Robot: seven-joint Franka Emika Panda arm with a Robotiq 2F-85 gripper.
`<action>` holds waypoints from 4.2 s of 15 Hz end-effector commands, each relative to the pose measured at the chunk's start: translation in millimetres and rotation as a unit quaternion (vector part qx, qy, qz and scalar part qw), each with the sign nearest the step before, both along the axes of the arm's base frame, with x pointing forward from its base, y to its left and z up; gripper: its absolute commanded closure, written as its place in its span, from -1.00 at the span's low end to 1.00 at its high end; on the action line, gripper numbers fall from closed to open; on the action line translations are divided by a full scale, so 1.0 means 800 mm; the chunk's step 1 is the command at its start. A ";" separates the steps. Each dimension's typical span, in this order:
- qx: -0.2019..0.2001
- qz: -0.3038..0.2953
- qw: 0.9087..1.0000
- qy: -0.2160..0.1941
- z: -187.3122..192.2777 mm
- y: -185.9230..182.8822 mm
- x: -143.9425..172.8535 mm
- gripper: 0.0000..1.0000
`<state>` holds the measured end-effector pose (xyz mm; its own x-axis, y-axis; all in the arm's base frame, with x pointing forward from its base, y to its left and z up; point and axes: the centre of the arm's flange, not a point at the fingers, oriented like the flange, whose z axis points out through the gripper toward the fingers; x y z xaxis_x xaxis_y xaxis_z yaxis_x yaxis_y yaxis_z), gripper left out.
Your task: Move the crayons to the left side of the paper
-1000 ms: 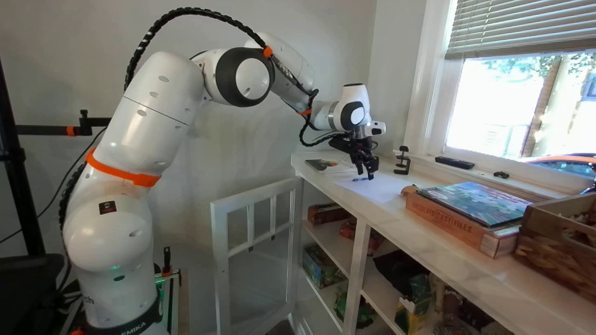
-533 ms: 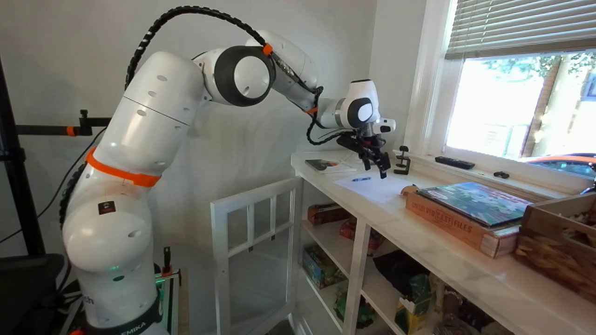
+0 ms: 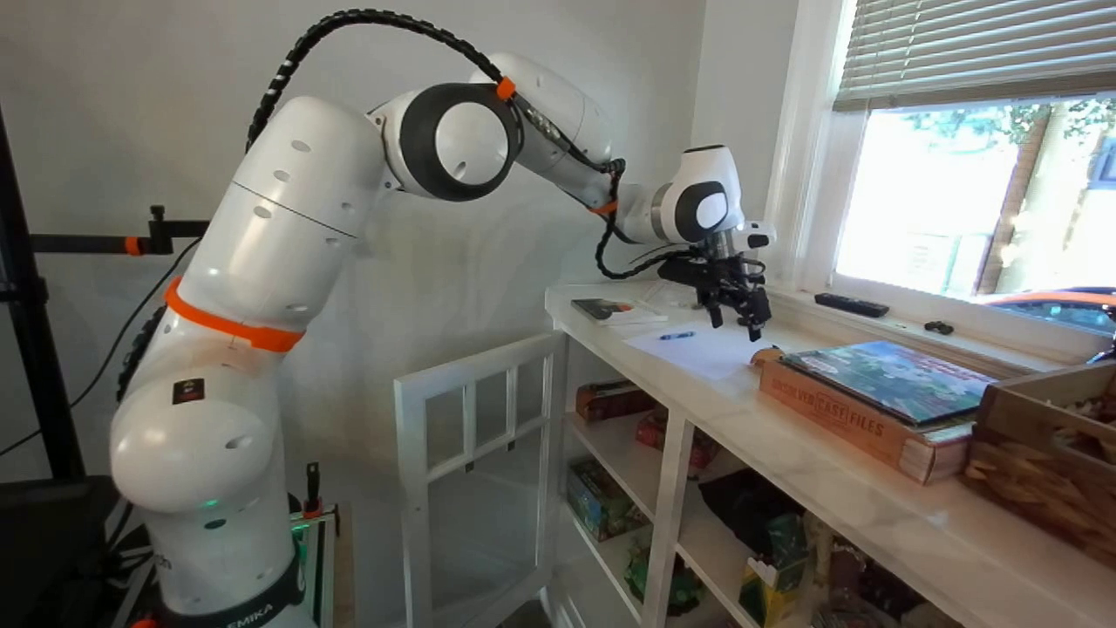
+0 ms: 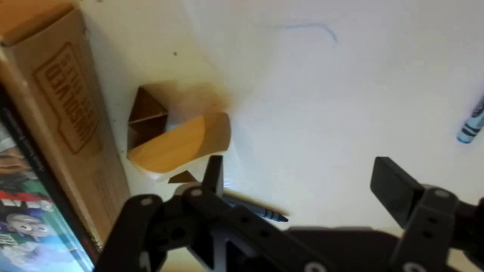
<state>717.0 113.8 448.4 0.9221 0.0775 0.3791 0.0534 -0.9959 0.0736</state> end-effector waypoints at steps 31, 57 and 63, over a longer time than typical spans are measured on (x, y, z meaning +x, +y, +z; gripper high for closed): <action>-0.054 0.300 0.952 -0.037 -0.033 -0.048 0.112 -1.00; -0.052 0.333 0.941 0.012 -0.029 -0.039 0.115 1.00; -0.069 0.334 0.940 -0.008 -0.018 -0.037 0.122 0.02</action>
